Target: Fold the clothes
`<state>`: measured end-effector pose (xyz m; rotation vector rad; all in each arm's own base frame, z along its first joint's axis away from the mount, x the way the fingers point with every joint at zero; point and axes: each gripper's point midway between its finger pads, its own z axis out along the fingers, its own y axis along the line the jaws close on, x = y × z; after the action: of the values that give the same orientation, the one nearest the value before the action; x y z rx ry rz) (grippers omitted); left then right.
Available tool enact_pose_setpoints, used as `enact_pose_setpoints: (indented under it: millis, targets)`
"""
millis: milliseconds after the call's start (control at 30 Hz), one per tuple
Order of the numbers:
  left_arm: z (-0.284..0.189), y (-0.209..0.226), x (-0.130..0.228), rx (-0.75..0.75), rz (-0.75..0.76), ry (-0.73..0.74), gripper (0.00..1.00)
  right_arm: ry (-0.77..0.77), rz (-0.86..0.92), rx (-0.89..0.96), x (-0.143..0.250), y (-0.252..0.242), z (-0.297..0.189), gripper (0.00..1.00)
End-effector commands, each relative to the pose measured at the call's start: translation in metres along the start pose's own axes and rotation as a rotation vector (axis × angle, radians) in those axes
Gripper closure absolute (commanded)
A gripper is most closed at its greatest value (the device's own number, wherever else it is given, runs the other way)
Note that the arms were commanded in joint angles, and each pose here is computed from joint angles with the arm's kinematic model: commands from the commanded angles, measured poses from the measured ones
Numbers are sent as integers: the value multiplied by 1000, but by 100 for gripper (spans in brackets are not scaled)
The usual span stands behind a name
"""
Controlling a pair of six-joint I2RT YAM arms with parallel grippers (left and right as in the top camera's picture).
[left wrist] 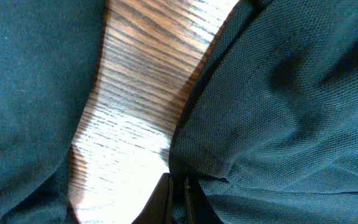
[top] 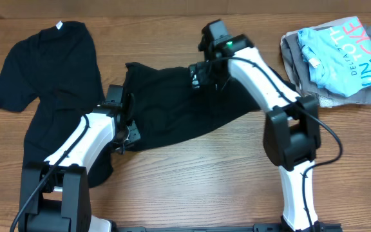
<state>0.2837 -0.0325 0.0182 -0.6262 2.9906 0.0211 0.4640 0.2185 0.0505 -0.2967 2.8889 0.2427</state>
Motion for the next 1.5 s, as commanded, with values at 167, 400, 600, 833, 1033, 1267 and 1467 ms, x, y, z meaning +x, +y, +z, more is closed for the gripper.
enact_pose_setpoints:
  millis: [167,400,600,833,1033,1267,1467]
  targets:
    - [-10,-2,-13,7,14,-52,96,-42,119,170,-6,-33,4,21]
    - [-10,-2,-14,8,17,-54,96,-63,123,175,-10,-35,7,60]
    - [-10,-4,-16,13,20,-63,96,-79,152,215,-12,-44,5,88]
    - [-19,-6,-28,25,62,-91,96,-80,173,219,-16,-48,-36,96]
    - [-54,-14,-46,32,123,-112,96,-166,221,210,-21,-61,-143,96]
    - [-102,-24,-69,49,180,-171,96,-314,328,177,2,-100,-262,96]
    - [-146,-22,-92,15,177,-263,96,-391,393,172,26,-134,-316,96]
